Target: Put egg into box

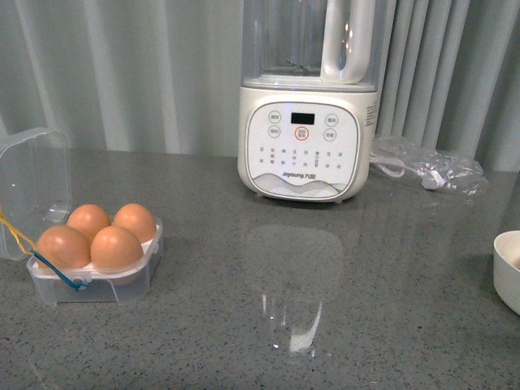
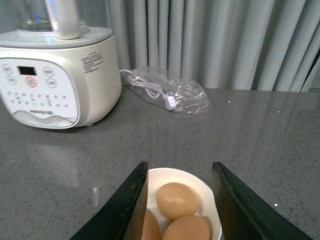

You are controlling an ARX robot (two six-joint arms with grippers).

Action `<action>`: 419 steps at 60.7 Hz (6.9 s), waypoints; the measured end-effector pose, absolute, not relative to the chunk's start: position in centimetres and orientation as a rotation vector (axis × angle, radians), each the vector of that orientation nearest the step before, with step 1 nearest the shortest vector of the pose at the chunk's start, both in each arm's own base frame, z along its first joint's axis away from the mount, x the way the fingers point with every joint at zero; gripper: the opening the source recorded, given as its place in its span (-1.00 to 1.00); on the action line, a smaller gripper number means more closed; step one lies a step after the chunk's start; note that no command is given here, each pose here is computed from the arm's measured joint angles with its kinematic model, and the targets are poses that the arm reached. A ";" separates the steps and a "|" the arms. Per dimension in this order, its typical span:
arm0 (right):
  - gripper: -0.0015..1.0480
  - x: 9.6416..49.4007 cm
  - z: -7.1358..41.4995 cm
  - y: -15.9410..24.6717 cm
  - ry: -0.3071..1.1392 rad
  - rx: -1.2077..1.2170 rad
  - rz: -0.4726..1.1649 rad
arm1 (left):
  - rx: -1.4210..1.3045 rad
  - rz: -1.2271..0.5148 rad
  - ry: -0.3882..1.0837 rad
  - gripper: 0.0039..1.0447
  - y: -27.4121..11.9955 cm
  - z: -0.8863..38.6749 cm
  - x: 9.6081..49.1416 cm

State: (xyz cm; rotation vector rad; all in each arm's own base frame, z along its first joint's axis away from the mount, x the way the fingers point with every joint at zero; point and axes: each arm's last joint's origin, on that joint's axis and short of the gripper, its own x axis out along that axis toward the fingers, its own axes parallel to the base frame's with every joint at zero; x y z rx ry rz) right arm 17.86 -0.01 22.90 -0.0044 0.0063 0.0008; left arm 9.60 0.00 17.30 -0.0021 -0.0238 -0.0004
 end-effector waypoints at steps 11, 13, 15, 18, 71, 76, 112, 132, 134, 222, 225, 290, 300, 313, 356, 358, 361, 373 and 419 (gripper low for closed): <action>-0.94 16.3 21.0 0.0 0.013 -0.004 0.000 | -0.002 0.000 -0.024 0.87 0.0 17.3 9.6; -0.94 16.1 20.8 0.0 0.013 -0.004 -0.001 | -0.002 0.000 -0.024 0.87 0.0 17.3 9.6; -0.94 15.8 20.4 0.0 0.012 -0.004 -0.003 | -0.002 0.000 -0.024 0.87 0.0 17.3 9.6; -0.94 15.5 20.2 0.0 0.009 -0.003 -0.002 | -0.002 0.000 -0.024 0.87 0.0 17.3 9.6; -0.94 11.9 16.8 0.0 -0.003 -0.004 0.001 | -0.002 0.000 -0.024 0.87 0.0 17.3 9.6; -0.94 11.8 16.8 0.0 -0.006 -0.004 0.001 | -0.002 0.000 -0.024 0.87 0.0 17.3 9.6; -0.94 9.8 16.5 0.0 -0.006 -0.004 0.001 | -0.002 0.001 -0.023 0.87 0.0 17.3 9.6; -0.67 9.8 16.5 0.0 -0.001 -0.004 0.001 | -0.002 0.000 -0.025 0.87 0.0 17.3 9.6; -0.50 9.8 16.5 0.0 -0.001 -0.004 0.001 | -0.002 0.000 -0.025 0.87 0.0 17.3 9.6; 0.86 9.8 16.5 0.0 -0.001 -0.004 0.001 | 0.044 0.131 0.263 0.87 4.9 25.6 21.3; 0.86 9.8 16.5 0.0 -0.001 -0.004 0.001 | 0.042 0.122 0.271 0.87 5.2 25.6 22.5; 0.86 9.8 16.5 0.0 -0.001 -0.004 0.001 | -0.032 -0.090 0.302 0.87 -1.0 24.0 30.0; 0.86 9.8 16.5 0.0 -0.001 -0.004 0.001 | -0.015 -0.190 0.336 0.87 -4.0 23.7 28.4; 0.86 9.8 16.5 0.0 -0.001 -0.004 0.001 | 0.032 -0.255 0.378 0.87 -5.3 23.7 26.2; 0.86 9.8 16.5 0.0 -0.002 -0.004 0.001 | 0.153 -0.131 0.175 0.87 -0.5 31.7 17.7; 0.86 9.8 16.5 0.0 -0.001 -0.004 0.001 | 0.156 -0.122 0.176 0.87 -0.1 31.7 17.3; 0.86 9.8 16.5 0.0 -0.001 -0.004 0.001 | 0.169 -0.096 0.183 0.87 1.0 31.3 16.3; 0.86 9.8 16.5 0.0 -0.001 -0.004 0.001 | 0.173 -0.071 0.216 0.87 3.0 29.9 14.6; 0.86 9.8 16.5 0.0 -0.001 -0.004 0.002 | 0.001 -0.005 0.005 -0.94 0.0 20.0 11.6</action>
